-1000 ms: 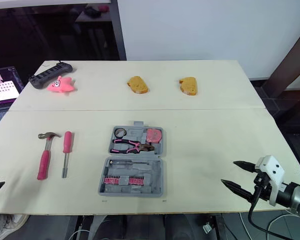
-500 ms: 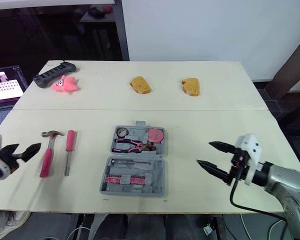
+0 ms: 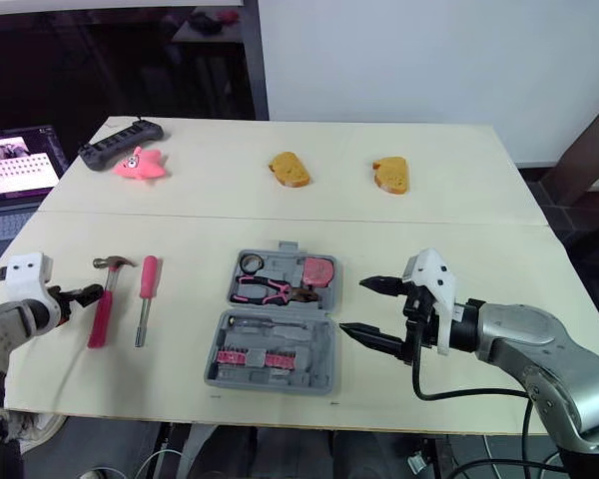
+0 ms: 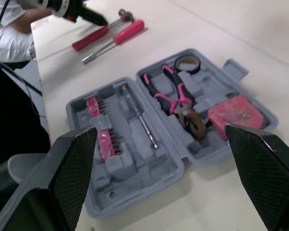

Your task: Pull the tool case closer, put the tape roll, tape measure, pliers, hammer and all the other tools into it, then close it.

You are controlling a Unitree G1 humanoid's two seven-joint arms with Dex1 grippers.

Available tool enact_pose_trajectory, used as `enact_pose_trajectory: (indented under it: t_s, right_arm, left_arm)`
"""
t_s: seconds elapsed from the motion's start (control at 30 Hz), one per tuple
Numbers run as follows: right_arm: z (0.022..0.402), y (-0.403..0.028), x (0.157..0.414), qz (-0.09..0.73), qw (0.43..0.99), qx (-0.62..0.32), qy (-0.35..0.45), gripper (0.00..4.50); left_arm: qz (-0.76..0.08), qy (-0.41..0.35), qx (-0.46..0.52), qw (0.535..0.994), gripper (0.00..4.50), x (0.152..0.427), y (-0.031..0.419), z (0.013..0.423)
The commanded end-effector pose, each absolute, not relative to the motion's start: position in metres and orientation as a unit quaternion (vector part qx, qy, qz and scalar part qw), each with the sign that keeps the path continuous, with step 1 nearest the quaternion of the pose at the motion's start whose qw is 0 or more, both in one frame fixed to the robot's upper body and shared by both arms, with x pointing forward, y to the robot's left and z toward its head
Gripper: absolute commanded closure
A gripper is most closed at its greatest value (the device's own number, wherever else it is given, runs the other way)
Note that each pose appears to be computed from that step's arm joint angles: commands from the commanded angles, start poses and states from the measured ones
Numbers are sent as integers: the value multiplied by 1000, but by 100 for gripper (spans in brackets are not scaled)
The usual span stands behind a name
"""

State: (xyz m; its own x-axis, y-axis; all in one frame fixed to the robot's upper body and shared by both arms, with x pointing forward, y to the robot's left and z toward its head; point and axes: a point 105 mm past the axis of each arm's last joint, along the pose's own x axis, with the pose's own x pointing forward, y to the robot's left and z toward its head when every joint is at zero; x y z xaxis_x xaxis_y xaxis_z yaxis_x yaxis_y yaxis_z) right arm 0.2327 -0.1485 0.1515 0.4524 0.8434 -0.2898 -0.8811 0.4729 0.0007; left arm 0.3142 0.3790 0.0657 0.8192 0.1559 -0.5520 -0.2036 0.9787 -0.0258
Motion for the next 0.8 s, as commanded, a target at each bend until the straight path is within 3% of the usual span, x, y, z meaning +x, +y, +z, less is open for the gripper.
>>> enact_pose_trajectory:
  t_s: [0.03,0.37,0.63,0.8]
  right_arm:
    - [160,-146,231,513,847,-86,109,4]
    - [158,-142,231,515,846,-83,108,4]
    - [156,-147,229,506,851,-82,116,4]
    - [155,-146,229,505,852,-80,116,4]
  left_arm:
    - [78,293,-24,953,0,322,375,63]
    - [70,271,13,960,0,344,367,77]
    - [59,243,59,967,0,336,361,107]
    - [45,273,44,960,0,329,352,87]
